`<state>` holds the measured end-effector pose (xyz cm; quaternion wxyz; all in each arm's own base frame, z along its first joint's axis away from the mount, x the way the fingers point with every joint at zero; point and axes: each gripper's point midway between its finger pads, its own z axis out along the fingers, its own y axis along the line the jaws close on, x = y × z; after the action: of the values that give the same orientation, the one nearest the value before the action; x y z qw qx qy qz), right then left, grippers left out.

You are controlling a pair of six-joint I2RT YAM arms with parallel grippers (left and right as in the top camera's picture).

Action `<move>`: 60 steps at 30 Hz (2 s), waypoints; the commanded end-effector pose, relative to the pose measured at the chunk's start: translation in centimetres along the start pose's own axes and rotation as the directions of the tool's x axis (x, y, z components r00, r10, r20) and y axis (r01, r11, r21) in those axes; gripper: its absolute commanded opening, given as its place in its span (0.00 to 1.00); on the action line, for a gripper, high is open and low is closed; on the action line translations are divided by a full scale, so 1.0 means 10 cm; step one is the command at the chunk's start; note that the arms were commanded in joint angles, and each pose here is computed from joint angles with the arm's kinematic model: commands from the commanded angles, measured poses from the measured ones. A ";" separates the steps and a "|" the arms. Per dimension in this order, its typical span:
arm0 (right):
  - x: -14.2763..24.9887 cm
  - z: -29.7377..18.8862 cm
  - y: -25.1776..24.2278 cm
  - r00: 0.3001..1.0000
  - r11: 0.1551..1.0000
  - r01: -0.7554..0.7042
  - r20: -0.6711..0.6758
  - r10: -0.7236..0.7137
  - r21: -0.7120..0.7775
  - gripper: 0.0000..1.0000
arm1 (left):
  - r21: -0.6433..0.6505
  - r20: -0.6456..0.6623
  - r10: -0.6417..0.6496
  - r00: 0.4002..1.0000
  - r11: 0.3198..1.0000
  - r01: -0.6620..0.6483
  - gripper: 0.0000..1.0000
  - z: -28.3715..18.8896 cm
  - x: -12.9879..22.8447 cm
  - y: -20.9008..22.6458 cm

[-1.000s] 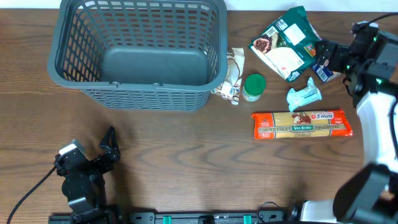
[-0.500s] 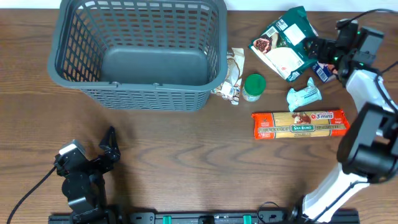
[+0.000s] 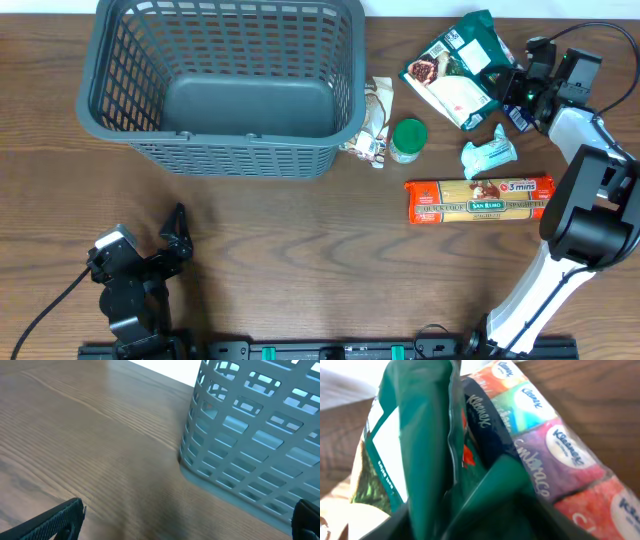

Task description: Pack container

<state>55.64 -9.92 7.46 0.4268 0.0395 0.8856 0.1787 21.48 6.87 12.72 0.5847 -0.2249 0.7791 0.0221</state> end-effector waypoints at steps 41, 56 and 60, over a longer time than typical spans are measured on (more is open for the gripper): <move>0.13 -0.62 1.97 0.848 0.841 0.428 -0.174 -0.500 -0.332 0.01 | 0.002 -0.018 -0.004 1.000 1.000 0.004 0.99 0.03 0.09 0.01; 0.62 -0.55 2.23 0.699 0.784 0.551 -0.355 -0.620 -0.285 0.36 | 0.002 -0.018 -0.004 1.000 1.000 0.004 0.99 0.03 0.09 0.01; 0.64 -0.55 2.23 0.719 0.810 0.521 -0.373 -0.587 -0.271 0.47 | 0.002 -0.018 -0.004 1.000 1.000 0.004 0.99 0.03 0.09 0.01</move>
<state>45.38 10.03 11.98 0.2354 -0.3032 0.9170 0.1089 21.48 6.87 12.69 0.5844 -0.2250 0.7794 0.0221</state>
